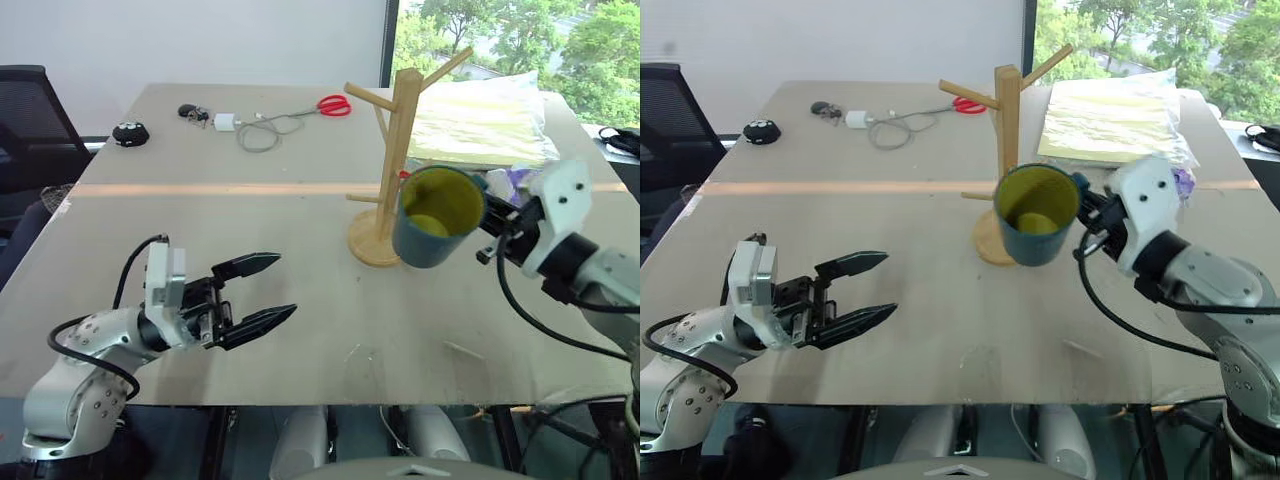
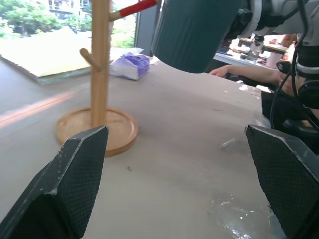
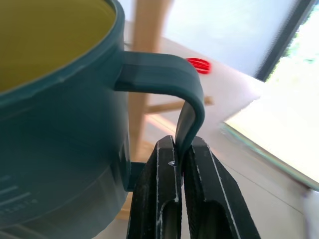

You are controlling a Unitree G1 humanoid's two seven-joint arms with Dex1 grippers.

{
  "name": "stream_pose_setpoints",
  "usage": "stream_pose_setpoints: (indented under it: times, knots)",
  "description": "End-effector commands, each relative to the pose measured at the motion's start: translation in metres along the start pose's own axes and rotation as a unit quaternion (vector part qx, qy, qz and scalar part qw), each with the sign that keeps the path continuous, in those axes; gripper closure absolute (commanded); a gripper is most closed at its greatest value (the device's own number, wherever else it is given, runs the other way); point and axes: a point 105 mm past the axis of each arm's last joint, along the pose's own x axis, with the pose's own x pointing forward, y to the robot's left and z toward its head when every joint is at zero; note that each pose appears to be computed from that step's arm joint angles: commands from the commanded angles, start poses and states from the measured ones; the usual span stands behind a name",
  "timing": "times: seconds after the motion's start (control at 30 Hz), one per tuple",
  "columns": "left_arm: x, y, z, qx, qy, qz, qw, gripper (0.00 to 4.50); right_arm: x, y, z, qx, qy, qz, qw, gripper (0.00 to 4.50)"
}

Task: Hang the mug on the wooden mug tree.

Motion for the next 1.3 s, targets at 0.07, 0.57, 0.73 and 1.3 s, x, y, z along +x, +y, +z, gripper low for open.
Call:
stream_pose_setpoints:
  times: [0.07, 0.57, 0.73, 1.3]
  knots:
    - [-0.003, -0.001, 0.006, 0.014, -0.002, -0.006, 1.000, 0.00, 0.003, 0.009, 0.005, -0.027, 0.028, -0.003, 0.999, 4.48]
    - [0.005, -0.005, 0.008, 0.010, -0.006, 0.003, 1.000, 0.00, 0.043, 0.004, 0.017, -0.005, 0.067, -0.044, 0.997, 4.48]
    - [0.005, -0.009, 0.007, 0.010, -0.008, 0.013, 1.000, 0.00, 0.068, 0.000, 0.011, -0.015, 0.089, -0.059, 0.994, 4.48]
    - [0.018, -0.003, 0.014, -0.018, 0.001, 0.050, 0.999, 0.00, 0.000, 0.000, 0.012, -0.028, 0.022, 0.069, 0.997, 2.42]
